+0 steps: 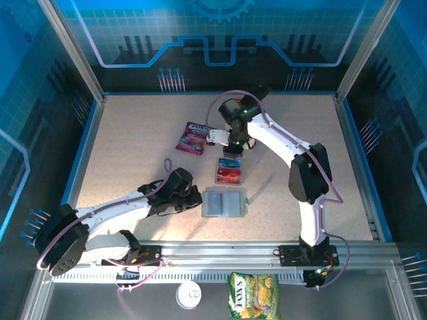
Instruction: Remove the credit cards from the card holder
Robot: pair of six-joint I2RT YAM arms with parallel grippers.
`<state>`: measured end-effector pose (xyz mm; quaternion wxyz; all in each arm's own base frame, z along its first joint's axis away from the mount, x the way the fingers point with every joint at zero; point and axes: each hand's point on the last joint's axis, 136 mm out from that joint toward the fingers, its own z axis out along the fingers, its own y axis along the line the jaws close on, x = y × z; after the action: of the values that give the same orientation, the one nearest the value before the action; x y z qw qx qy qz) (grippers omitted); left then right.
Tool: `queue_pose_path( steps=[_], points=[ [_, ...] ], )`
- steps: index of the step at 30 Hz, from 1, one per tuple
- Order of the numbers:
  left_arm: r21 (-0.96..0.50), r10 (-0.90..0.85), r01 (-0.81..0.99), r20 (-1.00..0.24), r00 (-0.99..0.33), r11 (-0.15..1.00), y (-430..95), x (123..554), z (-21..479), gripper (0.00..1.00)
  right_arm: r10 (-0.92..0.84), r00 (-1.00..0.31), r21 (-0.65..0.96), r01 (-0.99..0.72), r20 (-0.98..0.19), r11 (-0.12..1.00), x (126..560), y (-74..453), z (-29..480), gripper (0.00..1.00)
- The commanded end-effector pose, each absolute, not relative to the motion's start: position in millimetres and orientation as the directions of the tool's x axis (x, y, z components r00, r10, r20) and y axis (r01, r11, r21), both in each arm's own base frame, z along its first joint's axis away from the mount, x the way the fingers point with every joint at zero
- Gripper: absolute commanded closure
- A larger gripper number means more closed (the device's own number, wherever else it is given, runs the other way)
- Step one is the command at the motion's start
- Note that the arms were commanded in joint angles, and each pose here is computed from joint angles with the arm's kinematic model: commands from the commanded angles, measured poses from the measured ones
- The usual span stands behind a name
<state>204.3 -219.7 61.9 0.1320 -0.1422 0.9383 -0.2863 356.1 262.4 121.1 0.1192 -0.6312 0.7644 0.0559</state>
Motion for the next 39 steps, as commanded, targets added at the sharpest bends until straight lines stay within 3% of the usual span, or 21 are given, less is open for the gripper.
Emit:
queue_pose_path(
  steps=[1,17,39],
  points=[
    [-0.564,-0.346,-0.204,-0.156,-0.925,0.800,-216.6,202.6,54.4,1.00,-0.938,-0.194,-0.094,-0.969,-0.289,0.229,356.1,270.2,123.5,0.89],
    [-0.568,-0.324,-0.191,-0.143,-0.935,0.801,-226.5,207.2,54.2,1.00,-0.852,-0.295,-0.225,-0.880,-0.433,0.419,354.9,271.1,134.1,1.00],
    [-0.574,-0.327,-0.195,-0.136,-0.935,0.796,-226.3,205.1,48.3,1.00,-0.881,-0.316,-0.249,-0.875,-0.353,0.414,372.6,265.6,96.7,1.00]
  ],
)
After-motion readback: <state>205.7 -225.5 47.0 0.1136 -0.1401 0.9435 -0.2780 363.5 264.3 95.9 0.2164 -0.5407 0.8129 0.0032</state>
